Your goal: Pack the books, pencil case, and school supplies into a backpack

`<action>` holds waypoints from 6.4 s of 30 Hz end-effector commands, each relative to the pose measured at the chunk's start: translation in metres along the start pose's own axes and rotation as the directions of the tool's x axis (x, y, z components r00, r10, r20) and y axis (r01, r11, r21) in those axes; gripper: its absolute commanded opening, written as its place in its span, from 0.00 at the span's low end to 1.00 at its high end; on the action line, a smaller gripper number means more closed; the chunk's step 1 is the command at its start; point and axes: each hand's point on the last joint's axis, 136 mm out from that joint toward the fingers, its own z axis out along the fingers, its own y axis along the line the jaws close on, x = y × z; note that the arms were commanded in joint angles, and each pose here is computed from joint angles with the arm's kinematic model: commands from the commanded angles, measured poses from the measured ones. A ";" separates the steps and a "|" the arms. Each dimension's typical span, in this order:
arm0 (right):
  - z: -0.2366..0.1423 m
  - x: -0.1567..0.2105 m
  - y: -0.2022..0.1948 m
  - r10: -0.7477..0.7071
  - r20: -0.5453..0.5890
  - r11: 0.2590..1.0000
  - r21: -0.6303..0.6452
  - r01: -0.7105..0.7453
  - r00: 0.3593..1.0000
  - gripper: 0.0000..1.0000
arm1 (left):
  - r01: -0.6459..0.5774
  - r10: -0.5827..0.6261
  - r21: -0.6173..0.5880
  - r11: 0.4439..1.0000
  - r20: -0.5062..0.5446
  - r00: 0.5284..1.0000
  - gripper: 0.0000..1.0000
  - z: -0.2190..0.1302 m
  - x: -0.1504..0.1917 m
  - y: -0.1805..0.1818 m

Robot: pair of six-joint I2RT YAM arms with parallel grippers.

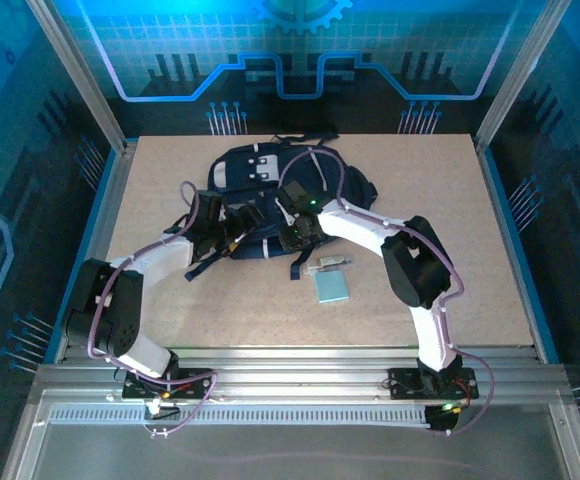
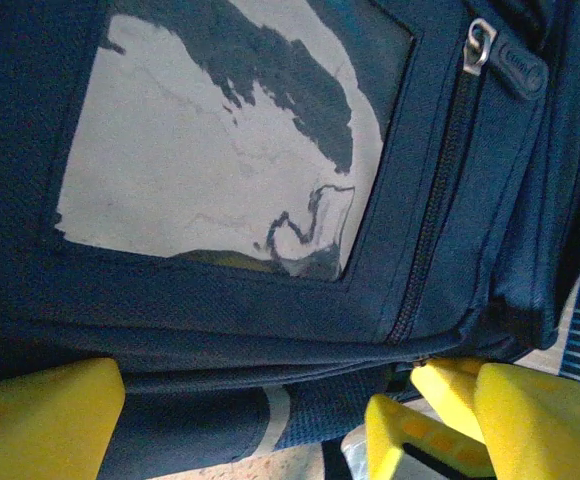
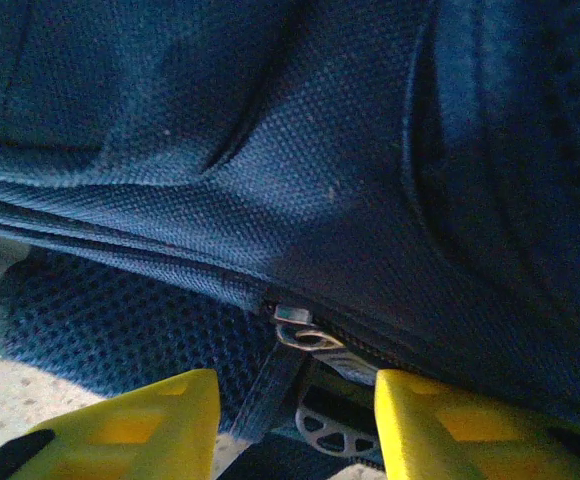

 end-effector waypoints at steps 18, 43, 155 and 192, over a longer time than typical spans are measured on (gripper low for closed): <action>0.026 -0.043 -0.030 0.091 0.133 0.982 0.155 -0.111 0.987 0.11 | 0.051 -0.050 -0.094 0.994 0.012 0.999 0.92 0.014 -0.021 0.035; -0.013 0.011 -0.033 0.206 -0.094 0.927 -0.300 -0.225 0.974 0.00 | 0.120 -0.078 -0.187 0.975 0.217 0.973 0.92 0.030 -0.119 0.070; -0.060 0.000 -0.009 0.177 0.095 0.924 -0.358 -0.132 0.980 0.57 | 0.286 -0.321 0.277 0.917 0.090 0.943 0.00 0.017 -0.144 -0.021; -0.002 0.000 -0.030 0.290 0.081 0.888 -0.394 -0.237 0.954 0.67 | 0.437 -0.442 0.239 0.867 -0.036 0.896 0.85 0.057 0.002 -0.054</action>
